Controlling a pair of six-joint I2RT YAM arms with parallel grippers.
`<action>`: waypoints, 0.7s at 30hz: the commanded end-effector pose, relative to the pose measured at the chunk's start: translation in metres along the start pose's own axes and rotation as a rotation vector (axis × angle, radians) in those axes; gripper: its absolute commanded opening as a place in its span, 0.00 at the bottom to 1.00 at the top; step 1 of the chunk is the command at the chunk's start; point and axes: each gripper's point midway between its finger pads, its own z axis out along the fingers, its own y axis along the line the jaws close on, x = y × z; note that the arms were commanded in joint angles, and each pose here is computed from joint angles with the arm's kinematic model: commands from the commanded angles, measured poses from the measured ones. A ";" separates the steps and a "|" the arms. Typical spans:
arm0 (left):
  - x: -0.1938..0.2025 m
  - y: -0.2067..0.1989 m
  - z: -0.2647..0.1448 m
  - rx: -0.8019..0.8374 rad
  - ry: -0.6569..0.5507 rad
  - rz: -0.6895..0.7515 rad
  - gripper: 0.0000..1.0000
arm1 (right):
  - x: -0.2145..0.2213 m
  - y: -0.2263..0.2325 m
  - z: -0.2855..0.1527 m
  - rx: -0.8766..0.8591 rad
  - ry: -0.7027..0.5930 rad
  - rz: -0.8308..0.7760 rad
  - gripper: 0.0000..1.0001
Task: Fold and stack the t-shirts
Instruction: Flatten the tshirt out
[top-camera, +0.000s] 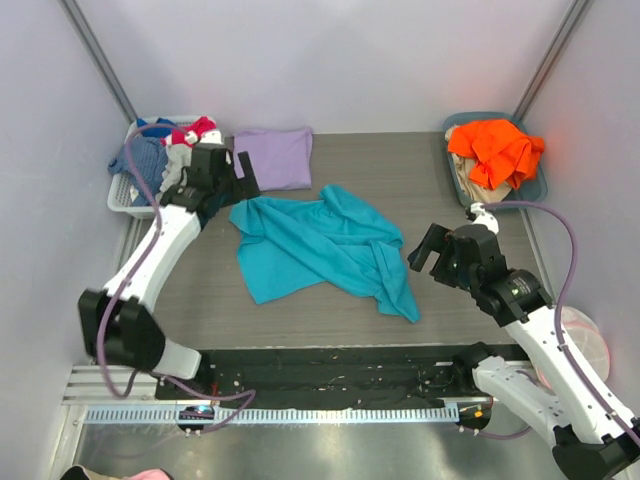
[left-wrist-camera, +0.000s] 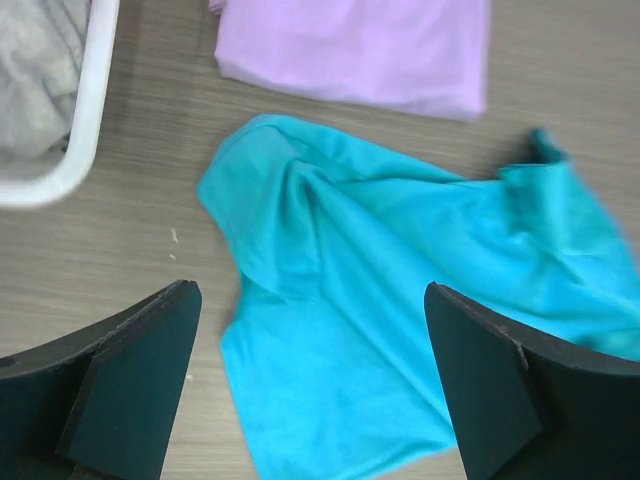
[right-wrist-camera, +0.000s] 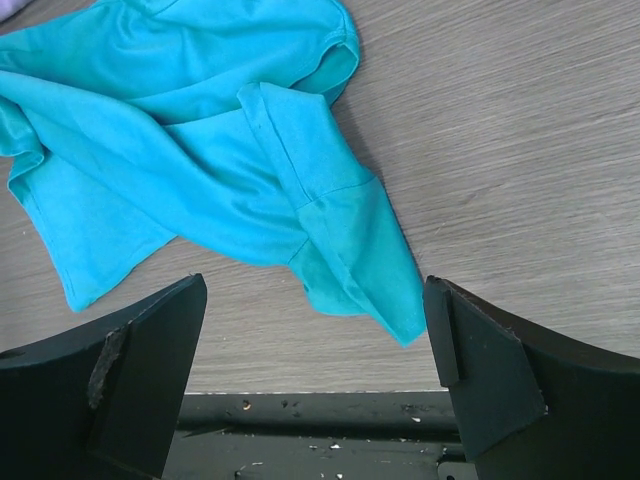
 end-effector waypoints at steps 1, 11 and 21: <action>0.034 -0.014 -0.043 0.073 -0.027 -0.119 1.00 | 0.008 0.006 0.005 -0.038 0.025 0.005 1.00; 0.212 -0.015 -0.067 0.047 0.118 -0.142 0.80 | 0.029 -0.002 0.020 -0.029 0.068 -0.014 1.00; 0.236 0.026 -0.058 -0.102 0.080 -0.171 0.68 | 0.045 0.002 0.029 -0.055 0.116 -0.003 0.97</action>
